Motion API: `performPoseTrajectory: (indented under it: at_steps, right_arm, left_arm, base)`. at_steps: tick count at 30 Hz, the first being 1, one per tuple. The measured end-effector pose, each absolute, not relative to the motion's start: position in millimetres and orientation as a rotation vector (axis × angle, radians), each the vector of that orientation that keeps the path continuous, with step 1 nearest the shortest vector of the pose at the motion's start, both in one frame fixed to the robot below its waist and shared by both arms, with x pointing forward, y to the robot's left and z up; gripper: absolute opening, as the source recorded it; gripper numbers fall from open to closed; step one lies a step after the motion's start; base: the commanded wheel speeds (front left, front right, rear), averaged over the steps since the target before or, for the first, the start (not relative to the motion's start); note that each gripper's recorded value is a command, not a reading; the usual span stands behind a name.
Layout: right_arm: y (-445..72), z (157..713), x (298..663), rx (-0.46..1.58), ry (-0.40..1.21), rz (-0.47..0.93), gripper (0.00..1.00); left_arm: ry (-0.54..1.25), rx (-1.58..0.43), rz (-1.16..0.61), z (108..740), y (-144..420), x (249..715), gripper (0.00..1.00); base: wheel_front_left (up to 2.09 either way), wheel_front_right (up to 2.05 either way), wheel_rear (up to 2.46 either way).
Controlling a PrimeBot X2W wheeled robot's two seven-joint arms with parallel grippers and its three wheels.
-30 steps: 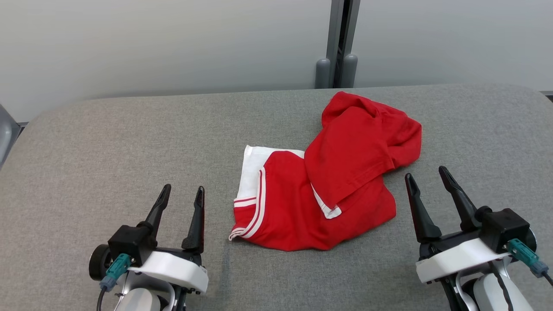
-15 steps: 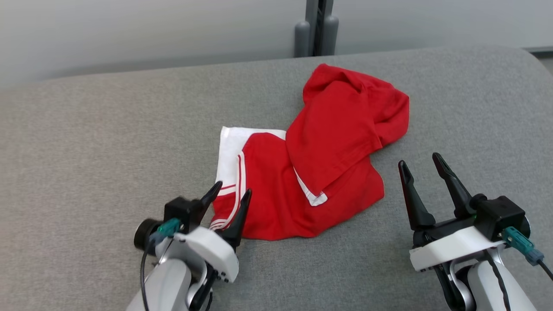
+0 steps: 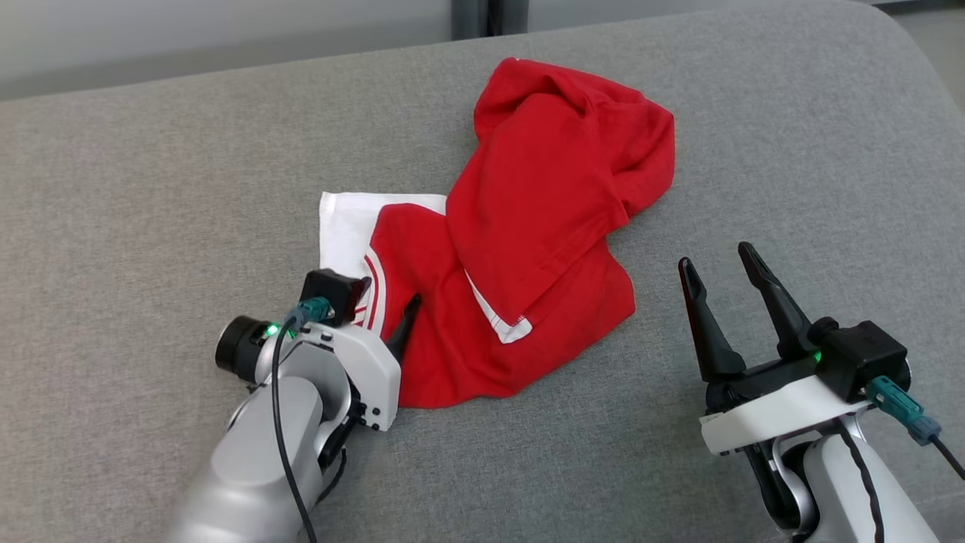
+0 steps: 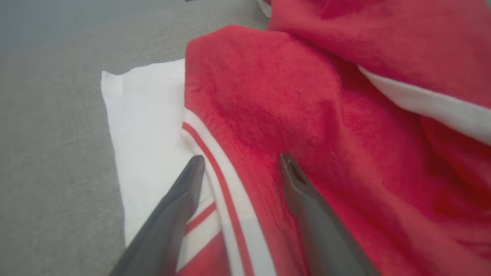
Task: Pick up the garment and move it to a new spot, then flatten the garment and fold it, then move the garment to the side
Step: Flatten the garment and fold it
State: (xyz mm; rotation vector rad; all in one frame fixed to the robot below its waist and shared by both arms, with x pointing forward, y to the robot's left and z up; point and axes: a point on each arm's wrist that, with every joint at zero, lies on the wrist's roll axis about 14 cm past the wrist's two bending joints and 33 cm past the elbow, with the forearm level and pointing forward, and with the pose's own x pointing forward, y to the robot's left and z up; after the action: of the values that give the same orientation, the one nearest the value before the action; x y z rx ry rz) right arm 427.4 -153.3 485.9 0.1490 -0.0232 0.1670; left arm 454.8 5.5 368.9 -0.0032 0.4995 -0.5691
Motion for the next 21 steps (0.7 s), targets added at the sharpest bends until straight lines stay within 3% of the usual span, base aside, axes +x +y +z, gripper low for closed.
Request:
performPoseTrajectory:
  at_steps: [2, 3, 4, 5, 13, 21]
  right_arm:
    - [-156.4, 484.5, 428.7, 0.147, -0.020, 0.159, 1.00]
    - [-157.9, 483.8, 429.2, 0.146, -0.019, 0.154, 1.00]
    - [-159.5, 482.8, 429.2, 0.145, -0.016, 0.150, 1.00]
    - [-160.4, 481.8, 429.1, 0.145, -0.014, 0.147, 1.00]
    - [-160.5, 483.0, 430.4, 0.149, -0.018, 0.143, 1.00]
    - [-150.9, 497.6, 429.2, 0.153, -0.054, 0.170, 1.00]
  left_arm:
    - [0.527, 0.007, -0.593, 364.5, -0.1, 456.8, 1.00]
    - [0.542, 0.014, -0.601, 362.4, -1.4, 458.0, 0.49]
    - [0.552, 0.022, -0.611, 360.8, -3.5, 458.5, 0.49]
    - [0.558, 0.026, -0.620, 360.0, -5.7, 459.0, 0.00]
    - [0.544, 0.015, -0.634, 363.7, -8.9, 458.3, 0.00]
    - [0.325, -0.061, -0.479, 414.6, 33.6, 491.5, 0.00]
  base:
    - [0.00, 0.00, 0.00]
    - [0.00, 0.00, 0.00]
    - [0.00, 0.00, 0.00]
    - [0.00, 0.00, 0.00]
    - [0.00, 0.00, 0.00]
    - [0.00, 0.00, 0.00]
